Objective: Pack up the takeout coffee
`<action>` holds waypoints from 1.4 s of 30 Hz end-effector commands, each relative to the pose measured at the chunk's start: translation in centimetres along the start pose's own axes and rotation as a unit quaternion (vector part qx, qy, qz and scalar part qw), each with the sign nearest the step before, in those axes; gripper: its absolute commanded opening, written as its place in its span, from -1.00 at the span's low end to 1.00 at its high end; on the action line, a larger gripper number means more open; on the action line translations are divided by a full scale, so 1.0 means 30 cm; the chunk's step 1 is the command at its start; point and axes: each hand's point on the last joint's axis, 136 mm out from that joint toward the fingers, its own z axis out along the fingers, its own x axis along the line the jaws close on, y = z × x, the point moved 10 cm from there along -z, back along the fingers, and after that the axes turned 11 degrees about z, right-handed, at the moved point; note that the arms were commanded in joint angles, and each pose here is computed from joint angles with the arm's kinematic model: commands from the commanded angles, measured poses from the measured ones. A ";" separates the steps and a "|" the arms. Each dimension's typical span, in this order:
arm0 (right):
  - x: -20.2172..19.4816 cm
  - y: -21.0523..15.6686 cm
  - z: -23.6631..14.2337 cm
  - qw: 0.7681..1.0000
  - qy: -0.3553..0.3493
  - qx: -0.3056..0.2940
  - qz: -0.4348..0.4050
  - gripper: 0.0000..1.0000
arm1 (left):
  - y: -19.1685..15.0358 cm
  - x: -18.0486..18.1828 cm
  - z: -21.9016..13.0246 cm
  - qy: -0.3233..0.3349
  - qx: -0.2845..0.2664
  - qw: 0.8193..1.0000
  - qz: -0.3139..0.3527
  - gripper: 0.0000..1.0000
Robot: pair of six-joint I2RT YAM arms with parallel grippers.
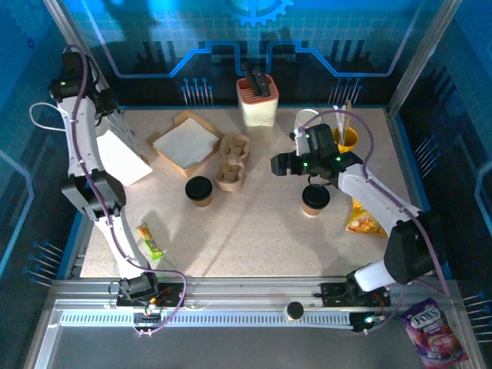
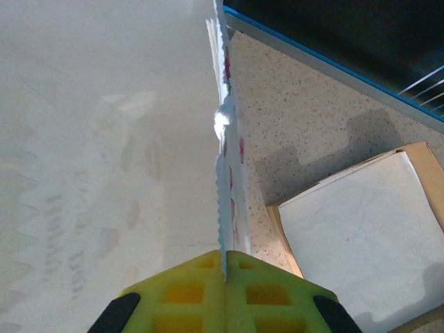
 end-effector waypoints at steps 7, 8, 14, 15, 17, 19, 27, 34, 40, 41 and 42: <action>0.017 0.004 -0.062 1.000 -0.003 -0.005 -0.002 0.77 | -0.014 -0.014 -0.348 0.045 -0.083 0.994 0.053 -1.00; 0.019 0.008 -0.076 1.000 -0.008 -0.009 -0.006 0.76 | -0.020 -0.022 -0.387 0.043 -0.095 0.993 0.059 -1.00; 0.012 0.023 -0.158 0.999 -0.030 -0.039 -0.017 0.77 | -0.062 -0.099 -0.617 0.014 -0.168 0.981 0.094 -1.00; 0.008 0.028 -0.172 0.998 -0.034 -0.044 -0.016 0.77 | -0.073 -0.118 -0.653 0.004 -0.178 0.979 0.102 -1.00; 0.001 0.036 -0.204 0.998 -0.041 -0.055 -0.015 0.78 | -0.099 -0.168 -0.731 -0.028 -0.205 0.971 0.120 -1.00; -0.008 0.044 -0.237 0.996 -0.048 -0.068 -0.014 0.77 | -0.136 -0.229 -0.800 -0.066 -0.224 0.961 0.149 -1.00; -0.048 0.078 -0.349 0.990 -0.088 -0.112 -0.004 0.78 | -0.310 -0.482 -1.020 -0.227 -0.267 0.897 0.271 -1.00; -0.120 0.080 -0.428 0.981 -0.130 -0.137 0.034 0.78 | -0.472 -0.723 -1.092 -0.309 -0.243 0.841 0.372 -1.00; -0.175 0.054 -0.517 0.971 -0.160 -0.165 0.070 0.78 | -0.601 -0.908 -1.061 -0.318 -0.181 0.833 0.415 -1.00; -0.182 0.048 -0.530 0.969 -0.163 -0.170 0.076 0.79 | -0.626 -0.934 -1.053 -0.316 -0.171 0.832 0.423 -1.00; -0.187 0.042 -0.544 0.967 -0.166 -0.175 0.079 0.79 | -0.652 -0.961 -1.039 -0.308 -0.162 0.831 0.433 -1.00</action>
